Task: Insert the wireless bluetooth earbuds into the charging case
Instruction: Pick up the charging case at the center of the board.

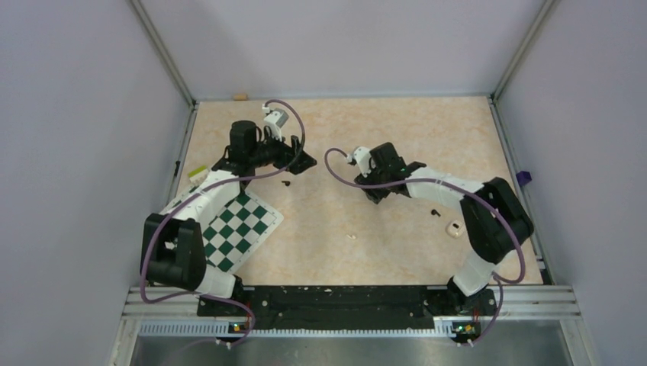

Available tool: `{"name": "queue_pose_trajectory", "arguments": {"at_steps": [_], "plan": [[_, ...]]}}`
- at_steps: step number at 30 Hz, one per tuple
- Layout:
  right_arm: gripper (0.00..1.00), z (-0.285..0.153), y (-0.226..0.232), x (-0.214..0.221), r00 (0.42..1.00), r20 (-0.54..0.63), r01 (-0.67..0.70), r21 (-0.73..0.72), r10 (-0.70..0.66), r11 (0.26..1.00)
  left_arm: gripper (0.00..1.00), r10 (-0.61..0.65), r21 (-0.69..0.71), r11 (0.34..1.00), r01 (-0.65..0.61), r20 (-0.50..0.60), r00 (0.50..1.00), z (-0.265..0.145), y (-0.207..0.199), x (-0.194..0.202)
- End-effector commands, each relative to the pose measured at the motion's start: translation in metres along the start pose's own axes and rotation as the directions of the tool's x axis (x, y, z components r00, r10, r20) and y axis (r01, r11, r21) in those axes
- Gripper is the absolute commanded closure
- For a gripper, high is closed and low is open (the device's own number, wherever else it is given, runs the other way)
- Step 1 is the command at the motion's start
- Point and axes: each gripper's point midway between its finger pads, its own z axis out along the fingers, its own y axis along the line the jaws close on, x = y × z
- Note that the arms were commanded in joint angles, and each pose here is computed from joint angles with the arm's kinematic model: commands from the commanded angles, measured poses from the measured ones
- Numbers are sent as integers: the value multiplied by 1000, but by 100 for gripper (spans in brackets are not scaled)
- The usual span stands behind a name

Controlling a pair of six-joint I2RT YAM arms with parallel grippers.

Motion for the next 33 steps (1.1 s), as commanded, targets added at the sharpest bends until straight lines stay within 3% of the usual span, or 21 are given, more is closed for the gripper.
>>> {"name": "queue_pose_trajectory", "arguments": {"at_steps": [1, 6, 13, 20, 33], "plan": [[70, -68, -15, -76, 945, 312, 72, 87, -96, 994, 2, -34, 76, 997, 30, 40, 999, 5, -14, -30], [70, -133, -15, -111, 840, 514, 116, 143, -174, 983, 5, -6, 180, 984, 7, -2, 1000, 10, -42, -58], [70, -174, -7, -119, 752, 615, 158, 182, -238, 971, 4, -5, 303, 953, 12, -22, 1000, 24, -92, -65], [70, -177, 9, -110, 728, 624, 232, 167, -285, 958, 4, 3, 372, 928, 19, -58, 998, 39, -130, -50], [71, -173, 28, -111, 709, 622, 294, 168, -332, 941, 5, 6, 404, 913, 56, -152, 988, 63, -146, -19]]}}
